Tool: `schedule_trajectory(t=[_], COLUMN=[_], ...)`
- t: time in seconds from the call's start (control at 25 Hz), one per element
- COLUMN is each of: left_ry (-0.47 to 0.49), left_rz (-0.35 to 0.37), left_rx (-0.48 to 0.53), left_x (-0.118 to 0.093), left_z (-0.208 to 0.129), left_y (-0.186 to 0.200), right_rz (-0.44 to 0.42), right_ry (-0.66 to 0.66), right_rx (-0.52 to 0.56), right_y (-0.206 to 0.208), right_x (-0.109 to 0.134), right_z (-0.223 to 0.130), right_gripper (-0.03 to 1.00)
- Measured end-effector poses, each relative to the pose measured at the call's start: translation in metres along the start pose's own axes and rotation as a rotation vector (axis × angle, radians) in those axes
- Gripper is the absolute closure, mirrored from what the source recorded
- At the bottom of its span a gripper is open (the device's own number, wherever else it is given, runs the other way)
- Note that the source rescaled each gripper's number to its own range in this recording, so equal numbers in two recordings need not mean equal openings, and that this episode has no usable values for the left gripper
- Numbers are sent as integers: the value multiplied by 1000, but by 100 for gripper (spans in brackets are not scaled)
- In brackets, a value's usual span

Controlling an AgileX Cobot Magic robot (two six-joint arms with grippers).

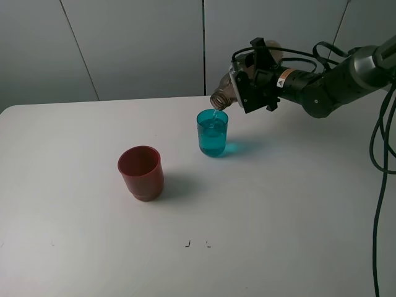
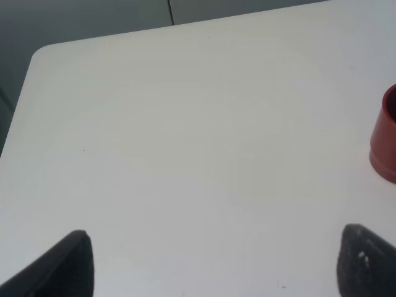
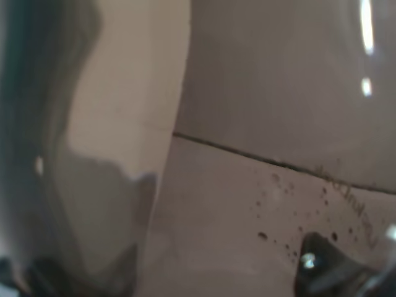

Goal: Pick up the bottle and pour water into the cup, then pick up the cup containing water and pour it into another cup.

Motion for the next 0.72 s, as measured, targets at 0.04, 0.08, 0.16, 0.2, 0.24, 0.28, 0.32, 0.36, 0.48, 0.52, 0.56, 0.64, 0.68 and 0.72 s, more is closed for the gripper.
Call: schedule_trajectory(t=[0.04,0.08,0.16,0.2,0.24,0.28,0.32,0.36,0.48,0.52,0.56,0.64,0.68,0.72], left_ry=[0,0,0,0,0,0,0,0,0,0,0,0,0,0], left_rz=[0,0,0,0,0,0,0,0,0,0,0,0,0,0], left_rx=[0,0,0,0,0,0,0,0,0,0,0,0,0,0], left_x=[0,0,0,0,0,0,0,0,0,0,0,0,0,0], left_z=[0,0,0,0,0,0,0,0,0,0,0,0,0,0], left_y=[0,0,0,0,0,0,0,0,0,0,0,0,0,0], right_rz=[4,4,6,6,6,6,6,6,6,6,8,8,8,10], right_ry=[0,-4,-23,-36,-55,-85,-125,-164,-278,-301,-317,-333,-340,-343], right_rx=[0,0,0,0,-2,-3,-3,-3,-2,-2,-2,-3,-3,-4], right_y=[0,0,0,0,0,0,0,0,0,0,0,0,0,0], right_x=[0,0,1,1,1,1,1,1,1,1,1,1,1,1], right_z=[0,0,0,0,0,0,0,0,0,0,0,1,1,1], right_gripper=[94,94,94,94,94,94,94,94,94,94,94,94,94,94])
Point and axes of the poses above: a point on each arm's last joint axis where the gripper is mounted, y pointing back along that axis away from the gripper, x along the wrist's bending axis when the last joint is at zero, z = x × y, the point moved 3 cm from there along -y, pointing out along that axis toward the gripper, and after that the axes turned 3 degrees about y, right-handed, at the moved point
